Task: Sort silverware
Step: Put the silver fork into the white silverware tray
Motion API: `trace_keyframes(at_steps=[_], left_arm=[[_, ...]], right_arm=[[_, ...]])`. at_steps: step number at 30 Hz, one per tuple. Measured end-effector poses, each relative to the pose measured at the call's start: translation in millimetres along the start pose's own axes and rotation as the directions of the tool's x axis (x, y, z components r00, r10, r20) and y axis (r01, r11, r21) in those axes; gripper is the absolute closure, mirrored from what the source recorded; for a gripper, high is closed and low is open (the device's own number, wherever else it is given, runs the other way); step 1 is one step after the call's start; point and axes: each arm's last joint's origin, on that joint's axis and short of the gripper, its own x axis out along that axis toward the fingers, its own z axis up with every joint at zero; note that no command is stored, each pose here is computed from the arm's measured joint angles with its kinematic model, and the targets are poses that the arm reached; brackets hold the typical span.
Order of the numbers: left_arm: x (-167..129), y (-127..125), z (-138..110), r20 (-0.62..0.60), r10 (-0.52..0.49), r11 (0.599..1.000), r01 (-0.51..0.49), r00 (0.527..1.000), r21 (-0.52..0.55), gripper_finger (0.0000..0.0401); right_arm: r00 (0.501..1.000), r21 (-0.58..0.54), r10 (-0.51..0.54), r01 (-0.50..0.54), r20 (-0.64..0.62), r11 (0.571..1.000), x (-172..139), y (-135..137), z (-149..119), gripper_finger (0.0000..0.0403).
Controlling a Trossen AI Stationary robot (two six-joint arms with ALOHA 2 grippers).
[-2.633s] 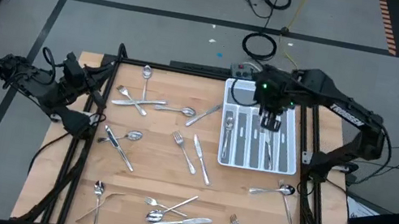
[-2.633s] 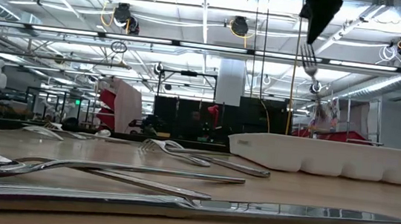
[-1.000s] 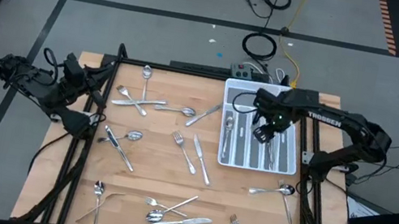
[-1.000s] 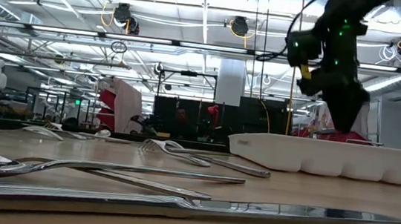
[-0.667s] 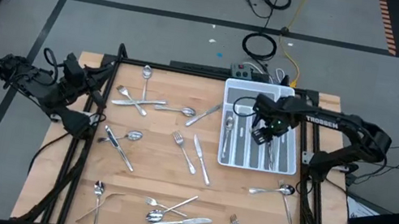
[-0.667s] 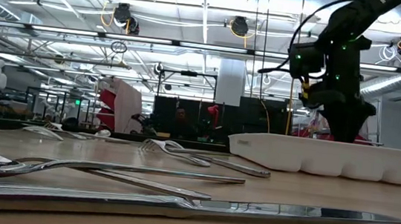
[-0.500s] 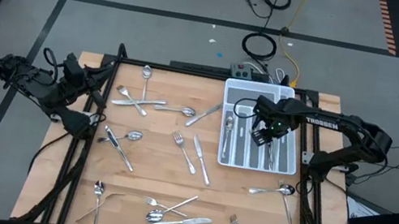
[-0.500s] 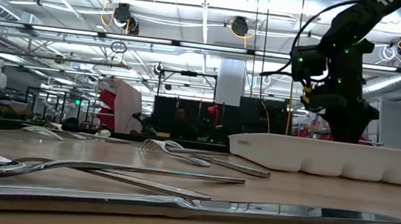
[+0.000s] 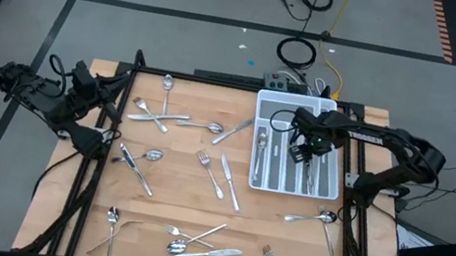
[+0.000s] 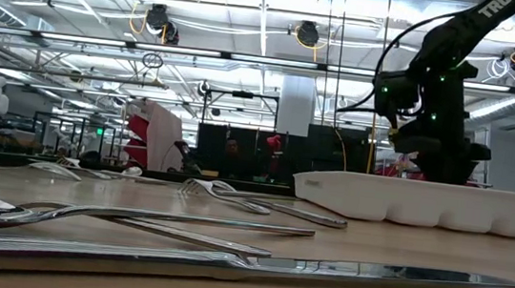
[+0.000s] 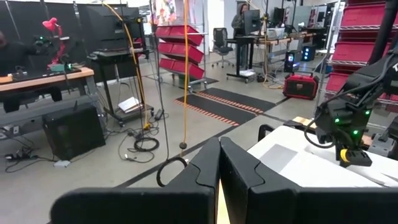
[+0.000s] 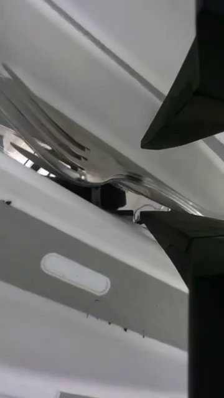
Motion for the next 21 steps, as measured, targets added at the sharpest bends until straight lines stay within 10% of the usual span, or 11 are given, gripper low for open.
trace_keyframes(at_steps=[9,21], left_arm=[[0,0,0,0.0,0.0,1.0,0.0,1.0,0.001,0.0386],[0,0,0,-0.001,-0.001,1.0,0.001,1.0,0.005,0.0386]], right_arm=[[0.999,-0.005,-0.022,0.022,-0.044,1.0,13,4,5,0.0264],[0.999,-0.011,-0.027,0.027,-0.044,1.0,15,4,5,0.0395]])
